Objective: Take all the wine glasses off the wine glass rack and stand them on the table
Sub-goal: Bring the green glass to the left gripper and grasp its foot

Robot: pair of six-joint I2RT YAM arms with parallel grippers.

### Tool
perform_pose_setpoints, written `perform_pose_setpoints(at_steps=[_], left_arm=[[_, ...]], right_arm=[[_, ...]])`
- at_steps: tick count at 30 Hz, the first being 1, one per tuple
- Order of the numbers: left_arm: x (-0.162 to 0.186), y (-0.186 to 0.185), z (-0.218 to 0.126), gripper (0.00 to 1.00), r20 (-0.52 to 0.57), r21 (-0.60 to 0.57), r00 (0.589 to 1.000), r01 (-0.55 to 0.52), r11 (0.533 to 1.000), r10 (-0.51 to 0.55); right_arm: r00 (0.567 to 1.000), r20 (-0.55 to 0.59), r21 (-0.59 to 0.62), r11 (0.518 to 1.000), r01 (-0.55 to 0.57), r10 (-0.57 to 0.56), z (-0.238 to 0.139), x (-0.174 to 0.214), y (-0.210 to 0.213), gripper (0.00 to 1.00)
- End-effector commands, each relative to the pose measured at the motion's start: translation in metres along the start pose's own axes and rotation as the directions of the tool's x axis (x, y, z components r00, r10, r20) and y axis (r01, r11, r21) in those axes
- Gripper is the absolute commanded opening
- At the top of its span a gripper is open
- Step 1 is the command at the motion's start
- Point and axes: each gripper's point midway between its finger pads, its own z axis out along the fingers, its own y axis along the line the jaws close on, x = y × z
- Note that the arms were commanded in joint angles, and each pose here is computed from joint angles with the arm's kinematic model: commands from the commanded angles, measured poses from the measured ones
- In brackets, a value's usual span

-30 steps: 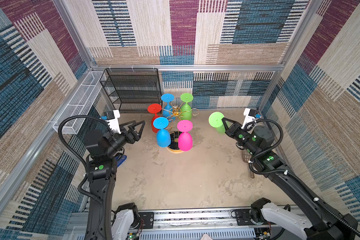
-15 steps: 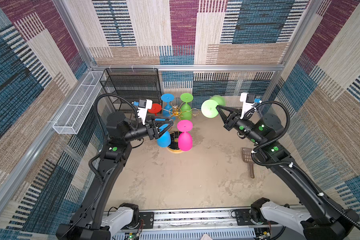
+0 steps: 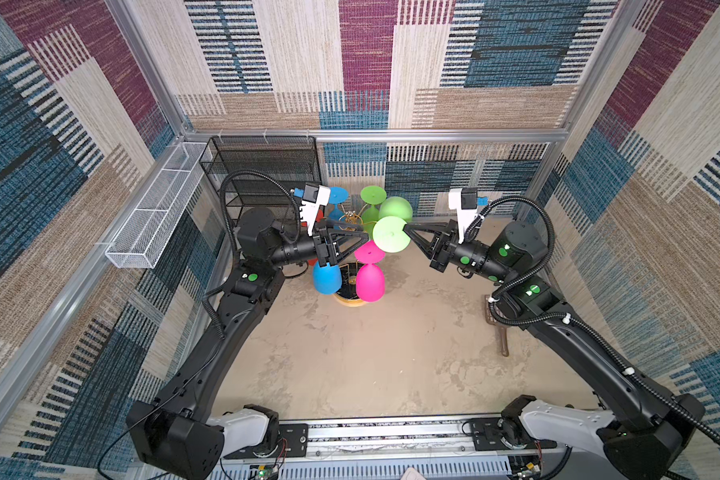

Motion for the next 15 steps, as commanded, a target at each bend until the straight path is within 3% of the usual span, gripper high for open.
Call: perform_pose_setpoints(at_steps=[1,7,15], left_arm=[[-0.009,-0.007,0.005,0.65,0.018,0.029,0.999,-0.039,0.999,0.039],[-0.005,-0.006,0.017,0.59,-0.001,0.054,0.999,-0.034,0.998,0.035],[0.002,-0.010,0.025,0.44,-0.026,0.083,0.999,-0.019,0.996,0.021]], right_arm=[[0.999,0.026,-0.071,0.997,0.030,-0.028,0.003,-0.008,0.017,0.00],[1.000,0.021,-0.092,0.996,0.018,-0.017,0.009,-0.004,0.020,0.00],[0.999,0.030,-0.084,0.996,0.016,-0.013,0.016,-0.004,0.015,0.00]])
